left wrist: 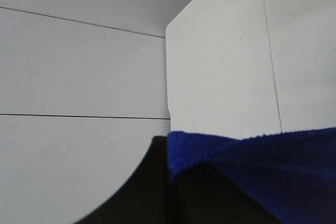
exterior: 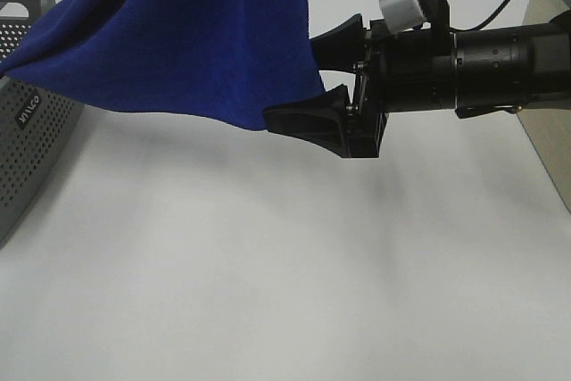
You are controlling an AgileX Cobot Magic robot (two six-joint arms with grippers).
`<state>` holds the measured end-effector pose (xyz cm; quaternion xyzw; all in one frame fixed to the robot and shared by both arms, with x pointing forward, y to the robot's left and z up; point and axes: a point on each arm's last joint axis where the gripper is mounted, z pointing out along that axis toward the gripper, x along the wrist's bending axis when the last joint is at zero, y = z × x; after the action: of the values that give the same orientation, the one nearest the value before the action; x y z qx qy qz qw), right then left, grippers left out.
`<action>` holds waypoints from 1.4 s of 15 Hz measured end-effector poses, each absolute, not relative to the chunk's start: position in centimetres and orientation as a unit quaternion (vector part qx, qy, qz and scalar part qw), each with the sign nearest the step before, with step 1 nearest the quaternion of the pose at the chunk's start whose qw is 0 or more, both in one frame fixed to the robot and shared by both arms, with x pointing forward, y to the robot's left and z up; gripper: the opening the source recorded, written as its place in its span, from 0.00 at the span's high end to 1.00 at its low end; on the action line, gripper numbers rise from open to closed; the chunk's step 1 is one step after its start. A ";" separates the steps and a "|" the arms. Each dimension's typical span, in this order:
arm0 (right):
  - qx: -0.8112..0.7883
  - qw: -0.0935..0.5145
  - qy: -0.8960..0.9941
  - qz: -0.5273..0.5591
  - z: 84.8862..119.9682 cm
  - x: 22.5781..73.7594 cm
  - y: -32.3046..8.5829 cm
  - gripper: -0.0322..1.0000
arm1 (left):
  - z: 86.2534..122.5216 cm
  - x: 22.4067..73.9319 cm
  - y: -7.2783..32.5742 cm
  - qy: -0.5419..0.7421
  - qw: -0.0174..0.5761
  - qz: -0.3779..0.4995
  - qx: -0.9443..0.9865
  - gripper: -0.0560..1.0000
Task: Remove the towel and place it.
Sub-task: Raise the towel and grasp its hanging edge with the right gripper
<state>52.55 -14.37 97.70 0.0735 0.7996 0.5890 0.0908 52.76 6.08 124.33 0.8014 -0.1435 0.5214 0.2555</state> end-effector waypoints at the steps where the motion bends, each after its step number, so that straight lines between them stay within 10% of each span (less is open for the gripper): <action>1: 0.063 0.107 0.805 0.580 97.8 52.8 -14.3 0.11 | 124.3 52.8 6.1 -0.144 0.256 0.521 0.801 0.95; 15: 0.132 0.068 0.800 0.581 97.1 54.7 -13.9 0.14 | 124.3 52.7 6.0 -0.145 0.260 0.518 0.801 0.95; 21: 0.136 0.060 0.804 0.576 96.1 54.9 -13.8 0.55 | 124.3 52.7 6.0 -0.145 0.262 0.517 0.802 0.95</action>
<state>54.88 -13.84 96.10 0.1363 0.8039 0.5759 0.0600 52.68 5.97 124.32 0.8017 -0.1447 0.5173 0.2623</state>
